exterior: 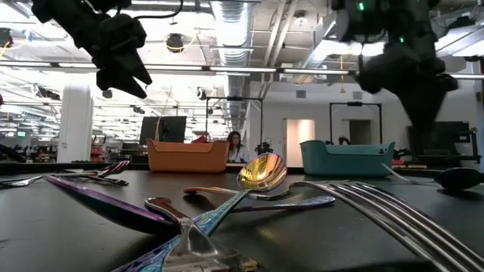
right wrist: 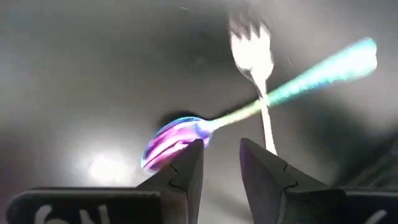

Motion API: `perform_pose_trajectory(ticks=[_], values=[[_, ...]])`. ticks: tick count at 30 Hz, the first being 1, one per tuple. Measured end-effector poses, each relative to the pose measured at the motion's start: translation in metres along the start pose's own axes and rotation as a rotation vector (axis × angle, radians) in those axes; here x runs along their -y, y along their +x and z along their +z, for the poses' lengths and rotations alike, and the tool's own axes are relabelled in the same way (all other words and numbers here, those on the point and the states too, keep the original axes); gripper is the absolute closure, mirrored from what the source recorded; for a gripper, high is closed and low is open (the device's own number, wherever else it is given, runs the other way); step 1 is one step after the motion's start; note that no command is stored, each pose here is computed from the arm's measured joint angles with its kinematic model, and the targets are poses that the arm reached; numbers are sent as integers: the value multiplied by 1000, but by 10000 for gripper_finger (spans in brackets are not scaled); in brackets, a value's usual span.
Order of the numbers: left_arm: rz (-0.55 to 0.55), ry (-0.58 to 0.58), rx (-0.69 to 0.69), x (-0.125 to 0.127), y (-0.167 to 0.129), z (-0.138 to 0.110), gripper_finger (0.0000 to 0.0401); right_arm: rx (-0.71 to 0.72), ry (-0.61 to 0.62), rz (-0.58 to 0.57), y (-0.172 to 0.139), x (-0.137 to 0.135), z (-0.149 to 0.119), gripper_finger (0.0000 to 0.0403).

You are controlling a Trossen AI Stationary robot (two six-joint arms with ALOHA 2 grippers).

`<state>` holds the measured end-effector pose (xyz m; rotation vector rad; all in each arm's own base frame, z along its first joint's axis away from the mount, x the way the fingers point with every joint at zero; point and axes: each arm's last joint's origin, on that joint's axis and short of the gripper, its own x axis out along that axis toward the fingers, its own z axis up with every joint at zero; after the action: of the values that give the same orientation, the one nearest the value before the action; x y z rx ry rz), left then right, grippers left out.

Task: Sort silverware by color (type)
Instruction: Put the blue spoon into the blue bin

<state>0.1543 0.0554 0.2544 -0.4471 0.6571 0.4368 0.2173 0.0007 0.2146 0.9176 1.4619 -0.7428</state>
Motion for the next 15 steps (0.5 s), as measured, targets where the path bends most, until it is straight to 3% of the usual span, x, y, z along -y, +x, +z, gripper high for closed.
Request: perform_pose_trajectory(ticks=[3,5,8,12,15], values=[[0,-18,3,0,0,0,145,-90,258,31,14,2,-1,279],[9,-19,7,0,0,0,145,-122,336,71,23,1,0,278],[46,-18,24,-1,0,1,145,-116,368,113,29,-3,0,274],[50,-2,26,-1,0,1,145,-125,374,81,40,-2,-1,263],[47,-1,29,-1,0,2,145,-99,283,149,47,-8,0,256]])
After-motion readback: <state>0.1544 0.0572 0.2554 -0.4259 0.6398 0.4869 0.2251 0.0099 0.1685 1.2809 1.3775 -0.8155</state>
